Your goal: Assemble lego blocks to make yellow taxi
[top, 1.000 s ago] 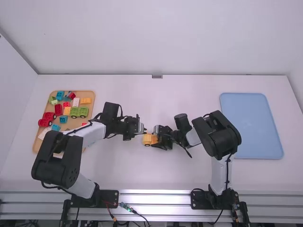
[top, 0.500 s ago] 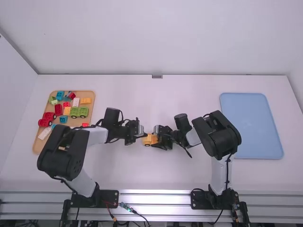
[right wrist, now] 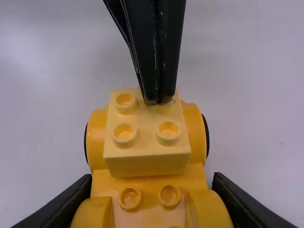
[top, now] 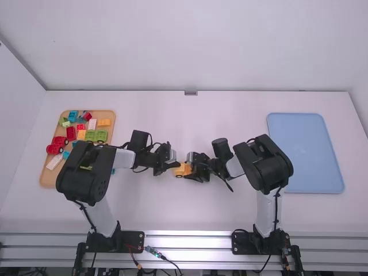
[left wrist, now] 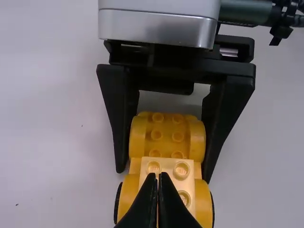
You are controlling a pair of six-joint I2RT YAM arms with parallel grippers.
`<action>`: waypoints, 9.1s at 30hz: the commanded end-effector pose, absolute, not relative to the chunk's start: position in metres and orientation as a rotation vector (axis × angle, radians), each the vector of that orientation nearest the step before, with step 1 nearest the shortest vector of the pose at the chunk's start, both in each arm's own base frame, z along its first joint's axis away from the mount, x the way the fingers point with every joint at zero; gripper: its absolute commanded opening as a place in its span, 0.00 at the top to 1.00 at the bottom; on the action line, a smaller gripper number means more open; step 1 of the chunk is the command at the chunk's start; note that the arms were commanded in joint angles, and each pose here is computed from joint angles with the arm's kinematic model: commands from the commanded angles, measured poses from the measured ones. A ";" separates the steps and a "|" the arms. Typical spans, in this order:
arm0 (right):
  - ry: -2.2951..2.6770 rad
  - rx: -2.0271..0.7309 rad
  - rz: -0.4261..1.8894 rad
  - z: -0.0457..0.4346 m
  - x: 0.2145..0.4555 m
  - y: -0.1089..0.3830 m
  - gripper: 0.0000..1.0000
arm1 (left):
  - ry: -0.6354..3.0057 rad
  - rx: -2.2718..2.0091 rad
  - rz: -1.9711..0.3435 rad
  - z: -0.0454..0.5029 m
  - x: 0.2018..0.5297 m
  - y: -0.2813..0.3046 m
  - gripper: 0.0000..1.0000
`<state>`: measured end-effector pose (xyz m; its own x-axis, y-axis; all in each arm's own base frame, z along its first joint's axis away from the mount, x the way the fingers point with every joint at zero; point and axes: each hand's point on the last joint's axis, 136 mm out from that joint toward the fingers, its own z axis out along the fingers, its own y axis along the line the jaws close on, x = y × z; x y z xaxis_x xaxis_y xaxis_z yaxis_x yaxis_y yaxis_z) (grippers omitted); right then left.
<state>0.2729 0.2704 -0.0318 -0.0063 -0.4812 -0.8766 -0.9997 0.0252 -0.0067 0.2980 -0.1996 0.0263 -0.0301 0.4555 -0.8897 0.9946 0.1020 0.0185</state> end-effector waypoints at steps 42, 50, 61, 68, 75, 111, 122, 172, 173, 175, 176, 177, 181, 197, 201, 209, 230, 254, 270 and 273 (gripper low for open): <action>1.608 -1.514 0.920 -0.037 0.275 0.257 0.51 | 1.856 1.521 -0.823 -0.053 0.259 -0.199 0.98; 1.612 -1.512 0.917 -0.037 0.276 0.256 0.50 | 1.851 1.510 -0.836 -0.022 0.279 -0.204 0.98; 1.614 -1.512 0.918 -0.038 0.276 0.256 0.51 | 1.550 1.508 -0.783 0.080 0.292 -0.192 0.98; 1.615 -1.512 0.919 -0.038 0.275 0.256 0.49 | 1.877 1.279 -0.537 0.089 0.327 -0.154 0.98; 1.619 -1.512 0.915 -0.038 0.276 0.256 0.21 | 2.009 1.197 -0.413 0.082 0.337 -0.137 0.36; 1.951 -1.369 0.564 0.013 0.310 0.196 0.01 | 2.097 0.195 0.305 0.183 0.435 -0.008 0.01; 2.006 -1.255 0.544 0.021 0.323 0.181 0.01 | 2.269 -0.220 0.387 0.235 0.442 0.138 0.01; 1.871 -1.336 0.513 0.036 0.330 0.206 0.01 | 2.773 -0.261 0.214 0.016 0.429 0.268 0.37; 1.871 -1.336 0.513 0.036 0.330 0.206 0.01 | 2.776 -0.261 0.213 0.016 0.428 0.268 0.38; 1.871 -1.337 0.512 0.036 0.330 0.206 0.01 | 2.781 -0.262 0.214 0.016 0.427 0.268 0.39; 1.870 -1.337 0.513 0.036 0.330 0.206 0.01 | 2.782 -0.261 0.213 0.016 0.427 0.267 0.39; 1.868 -1.336 0.512 0.037 0.331 0.206 0.01 | 2.786 -0.243 0.214 0.015 0.427 0.267 0.43; 1.865 -1.324 0.511 0.038 0.333 0.206 0.01 | 2.828 -0.151 0.206 0.012 0.422 0.260 0.43; 1.869 -1.306 0.517 0.040 0.334 0.207 0.01 | 2.876 -0.100 0.180 0.008 0.410 0.257 0.41; 1.869 -1.306 0.517 0.040 0.334 0.207 0.01 | 2.880 -0.088 0.179 0.007 0.411 0.256 0.41; 1.868 -1.306 0.517 0.040 0.334 0.207 0.01 | 2.894 -0.010 0.098 -0.005 0.409 0.244 0.40; 1.865 -1.306 0.514 0.041 0.335 0.207 0.01 | 2.920 -0.080 0.155 -0.007 0.402 0.253 0.62; 1.878 -1.279 0.503 0.041 0.340 0.198 0.01 | 2.859 -0.055 0.182 -0.020 0.412 0.250 0.82; 1.829 -1.146 0.515 0.065 0.361 0.205 0.01 | 2.812 -0.023 -0.006 0.045 0.444 0.227 0.98; 1.791 -1.021 0.552 0.087 0.376 0.210 0.01 | 2.796 0.035 -0.104 0.073 0.451 0.209 0.98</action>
<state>0.3680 0.2053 0.0677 -0.1343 -0.4812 -0.8662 -0.8545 0.4989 -0.1447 0.4345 0.2249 0.0586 -0.9582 -0.0117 -0.2859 -0.0081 0.9999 -0.0138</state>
